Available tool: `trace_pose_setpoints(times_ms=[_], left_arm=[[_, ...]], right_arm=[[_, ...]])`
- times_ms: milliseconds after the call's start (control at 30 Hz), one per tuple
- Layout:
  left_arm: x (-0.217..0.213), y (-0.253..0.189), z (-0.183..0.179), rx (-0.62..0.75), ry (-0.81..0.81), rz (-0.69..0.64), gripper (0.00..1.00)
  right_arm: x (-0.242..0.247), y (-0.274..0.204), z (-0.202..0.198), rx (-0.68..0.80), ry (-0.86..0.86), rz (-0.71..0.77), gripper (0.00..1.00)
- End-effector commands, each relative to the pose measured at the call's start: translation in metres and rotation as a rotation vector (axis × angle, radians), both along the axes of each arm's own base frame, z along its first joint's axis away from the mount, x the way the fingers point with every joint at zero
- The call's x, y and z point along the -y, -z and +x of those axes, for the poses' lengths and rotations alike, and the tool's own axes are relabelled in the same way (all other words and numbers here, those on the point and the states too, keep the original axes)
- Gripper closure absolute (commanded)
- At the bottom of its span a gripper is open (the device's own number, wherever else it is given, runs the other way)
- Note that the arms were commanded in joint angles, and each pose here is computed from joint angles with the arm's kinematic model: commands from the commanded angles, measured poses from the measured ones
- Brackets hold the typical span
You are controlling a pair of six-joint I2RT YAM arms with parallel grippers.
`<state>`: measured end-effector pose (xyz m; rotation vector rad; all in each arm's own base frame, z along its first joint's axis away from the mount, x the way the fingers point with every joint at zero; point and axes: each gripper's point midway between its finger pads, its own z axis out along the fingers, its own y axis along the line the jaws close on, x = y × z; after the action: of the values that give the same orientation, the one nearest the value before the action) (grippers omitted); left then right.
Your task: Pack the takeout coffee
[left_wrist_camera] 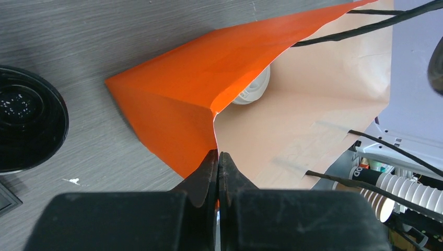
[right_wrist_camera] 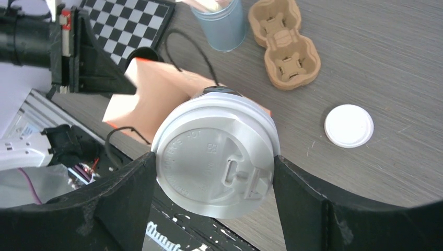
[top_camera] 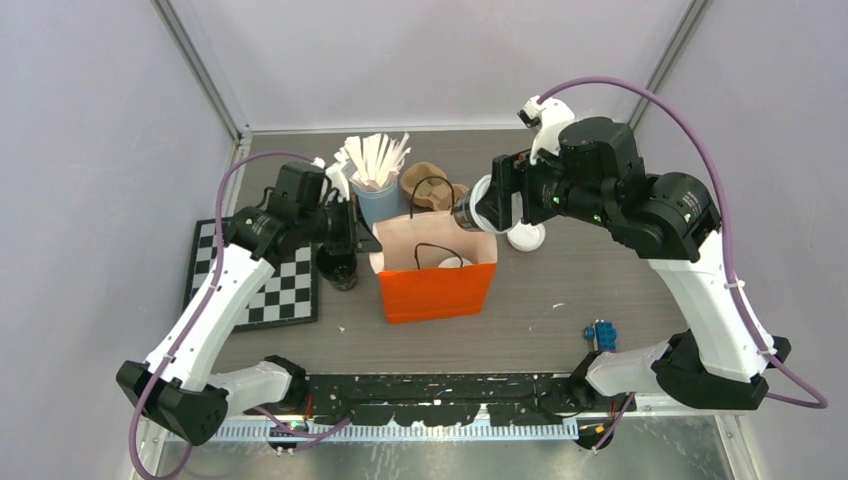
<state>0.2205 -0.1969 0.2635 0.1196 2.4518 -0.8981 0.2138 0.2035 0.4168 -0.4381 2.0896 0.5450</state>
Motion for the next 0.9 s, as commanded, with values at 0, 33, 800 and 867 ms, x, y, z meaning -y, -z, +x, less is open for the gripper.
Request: trace_pose_setpoints(times_ms=[0,33,800,867], left_arm=[[0.014,-0.031,0.014,0.104,0.034,-0.080,1.00],[0.016,-0.031,0.016,0.105,0.039,-0.085,1.00],[0.006,-0.022,0.005,0.004,-0.013,-0.043,0.58],[0.004,-0.023,0.008,-0.005,-0.037,-0.044,0.57]], right_arm=[[-0.020,0.003,-0.010,0.019,-0.132,-0.019,0.35],[-0.023,0.007,-0.010,0.016,-0.147,-0.029,0.35],[-0.088,0.067,0.010,0.128,-0.415,-0.182,0.34],[-0.090,0.072,0.010,0.139,-0.437,-0.203,0.34]])
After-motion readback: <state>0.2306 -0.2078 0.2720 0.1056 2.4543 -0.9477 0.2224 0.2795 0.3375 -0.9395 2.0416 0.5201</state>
